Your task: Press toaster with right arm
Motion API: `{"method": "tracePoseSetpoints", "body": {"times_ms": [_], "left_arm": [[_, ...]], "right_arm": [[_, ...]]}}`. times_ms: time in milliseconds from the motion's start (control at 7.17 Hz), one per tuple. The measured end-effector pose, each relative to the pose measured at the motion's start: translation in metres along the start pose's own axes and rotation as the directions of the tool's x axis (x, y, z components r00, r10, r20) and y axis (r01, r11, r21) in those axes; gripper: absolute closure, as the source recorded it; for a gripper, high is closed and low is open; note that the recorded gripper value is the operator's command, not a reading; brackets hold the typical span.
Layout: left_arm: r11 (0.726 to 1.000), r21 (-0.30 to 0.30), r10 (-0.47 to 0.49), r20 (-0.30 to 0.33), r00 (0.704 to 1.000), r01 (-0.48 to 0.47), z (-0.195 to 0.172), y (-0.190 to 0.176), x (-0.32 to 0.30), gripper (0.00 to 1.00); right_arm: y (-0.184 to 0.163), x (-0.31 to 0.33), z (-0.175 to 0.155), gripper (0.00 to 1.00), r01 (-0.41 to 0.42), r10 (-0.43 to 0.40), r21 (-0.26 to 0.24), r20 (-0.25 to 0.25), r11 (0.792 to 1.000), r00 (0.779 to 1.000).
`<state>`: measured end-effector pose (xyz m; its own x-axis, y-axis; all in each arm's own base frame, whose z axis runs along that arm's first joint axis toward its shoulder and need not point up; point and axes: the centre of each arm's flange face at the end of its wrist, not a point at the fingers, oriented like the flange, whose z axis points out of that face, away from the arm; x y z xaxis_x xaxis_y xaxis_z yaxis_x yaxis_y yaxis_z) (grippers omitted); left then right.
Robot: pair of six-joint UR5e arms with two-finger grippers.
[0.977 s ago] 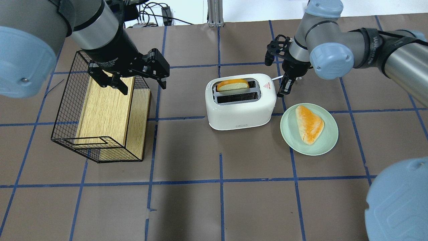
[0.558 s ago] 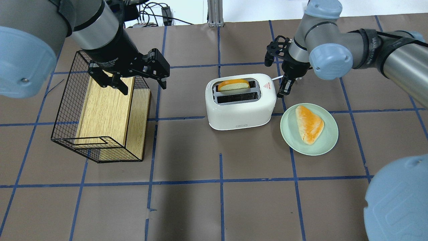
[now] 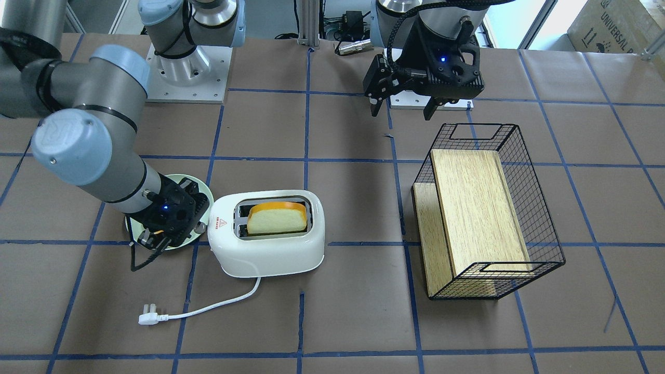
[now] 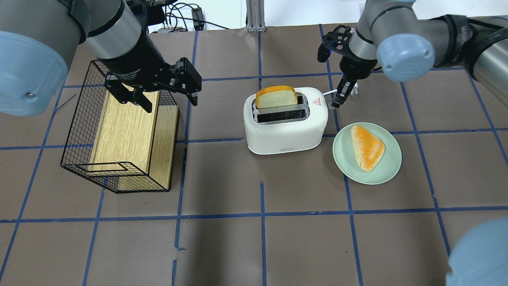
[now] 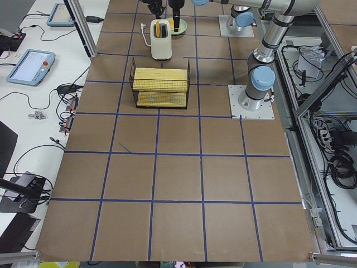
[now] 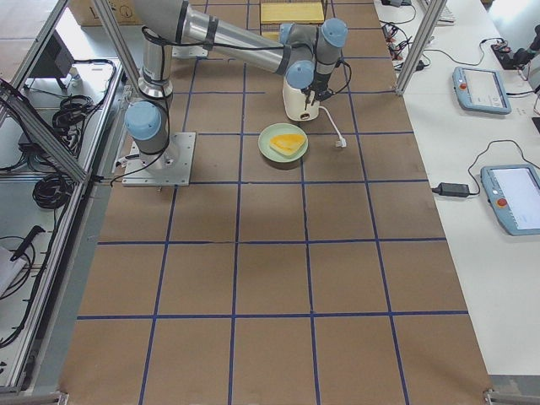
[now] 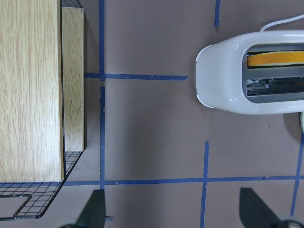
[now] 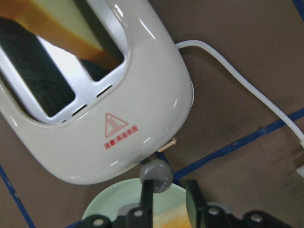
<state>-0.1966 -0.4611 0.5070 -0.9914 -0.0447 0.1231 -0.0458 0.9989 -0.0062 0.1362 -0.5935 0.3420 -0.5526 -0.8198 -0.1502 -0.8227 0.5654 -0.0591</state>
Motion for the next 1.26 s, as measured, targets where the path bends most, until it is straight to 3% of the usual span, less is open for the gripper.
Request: {"method": "tracePoseSetpoints", "body": {"times_ms": [140,279,419,558,698,977,1256], "left_arm": [[1.000,0.000,0.000,0.000,1.000,0.000,0.000,0.000,0.000,0.00],[1.000,0.000,0.000,0.000,1.000,0.000,0.000,0.000,0.000,0.00],[1.000,0.000,-0.001,0.000,1.000,0.001,0.000,0.000,0.000,0.00],[1.000,0.000,-0.001,0.000,1.000,0.001,0.000,0.000,0.000,0.00],[1.000,0.000,-0.001,0.000,1.000,0.001,0.000,0.000,0.000,0.00],[1.000,0.000,-0.001,-0.001,1.000,0.001,0.000,0.000,0.000,0.00],[1.000,0.000,-0.001,0.000,1.000,0.001,0.000,0.000,0.000,0.00]], "right_arm": [[0.003,-0.013,-0.037,0.00,-0.179,0.179,0.001,-0.005,0.984,0.984],[0.004,-0.022,-0.071,0.00,-0.368,0.369,0.009,-0.017,0.930,0.929],[0.006,-0.029,-0.104,0.00,-0.513,0.513,0.014,-0.040,0.859,0.858],[0.011,-0.036,-0.133,0.00,-0.597,0.596,0.013,-0.081,0.802,0.799],[0.015,-0.041,-0.149,0.00,-0.641,0.637,0.000,-0.113,0.767,0.763],[0.022,-0.050,-0.154,0.00,-0.672,0.665,-0.033,-0.123,0.739,0.737],[0.028,-0.049,-0.132,0.00,-0.681,0.671,-0.083,-0.121,0.728,0.732]]}}
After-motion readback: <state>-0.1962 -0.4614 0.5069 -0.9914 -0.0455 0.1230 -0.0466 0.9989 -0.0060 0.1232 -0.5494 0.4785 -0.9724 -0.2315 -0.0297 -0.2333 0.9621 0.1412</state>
